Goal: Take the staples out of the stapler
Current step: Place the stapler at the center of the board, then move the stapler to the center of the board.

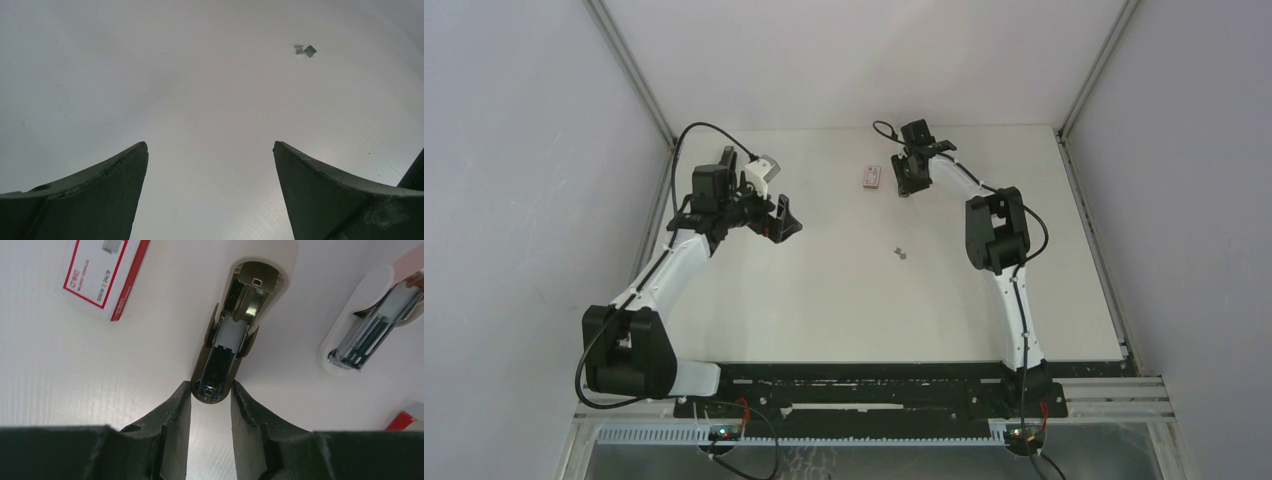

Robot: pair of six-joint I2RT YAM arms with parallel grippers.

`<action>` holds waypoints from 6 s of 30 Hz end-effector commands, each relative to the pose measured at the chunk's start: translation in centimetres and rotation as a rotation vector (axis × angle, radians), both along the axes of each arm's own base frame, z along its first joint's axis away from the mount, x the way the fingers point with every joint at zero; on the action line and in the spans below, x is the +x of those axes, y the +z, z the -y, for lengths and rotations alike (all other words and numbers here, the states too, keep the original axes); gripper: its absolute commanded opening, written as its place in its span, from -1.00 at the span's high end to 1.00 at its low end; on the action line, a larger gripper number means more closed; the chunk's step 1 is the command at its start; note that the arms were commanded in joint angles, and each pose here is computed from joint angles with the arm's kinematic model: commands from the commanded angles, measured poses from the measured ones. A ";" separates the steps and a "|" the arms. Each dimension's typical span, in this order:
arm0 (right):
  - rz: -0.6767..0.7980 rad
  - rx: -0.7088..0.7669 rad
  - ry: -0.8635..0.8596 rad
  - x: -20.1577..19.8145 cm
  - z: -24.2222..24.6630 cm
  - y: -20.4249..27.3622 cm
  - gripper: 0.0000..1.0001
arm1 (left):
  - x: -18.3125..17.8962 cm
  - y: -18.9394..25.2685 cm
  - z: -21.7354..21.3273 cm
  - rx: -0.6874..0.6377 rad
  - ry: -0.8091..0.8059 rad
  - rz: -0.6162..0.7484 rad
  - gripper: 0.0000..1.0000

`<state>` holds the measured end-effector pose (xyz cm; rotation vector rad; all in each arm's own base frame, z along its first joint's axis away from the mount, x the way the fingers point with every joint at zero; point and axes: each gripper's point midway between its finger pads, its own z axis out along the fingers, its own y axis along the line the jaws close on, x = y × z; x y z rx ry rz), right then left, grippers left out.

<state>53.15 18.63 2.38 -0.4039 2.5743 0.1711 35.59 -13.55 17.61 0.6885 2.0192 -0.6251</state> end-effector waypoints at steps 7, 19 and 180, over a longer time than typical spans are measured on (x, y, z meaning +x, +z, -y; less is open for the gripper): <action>0.065 0.000 -0.077 3.6 1.7 1.4 0.39 | 0.4 1.5 -0.2 0.008 -0.007 0.078 -0.99; 0.088 0.003 -0.089 5.1 1.8 1.1 0.37 | 0.5 1.2 -0.3 0.012 -0.005 0.070 -0.99; 0.224 0.107 0.290 -12.6 -0.7 15.5 -1.00 | 6.6 -9.4 -0.1 0.128 0.708 -0.394 -0.07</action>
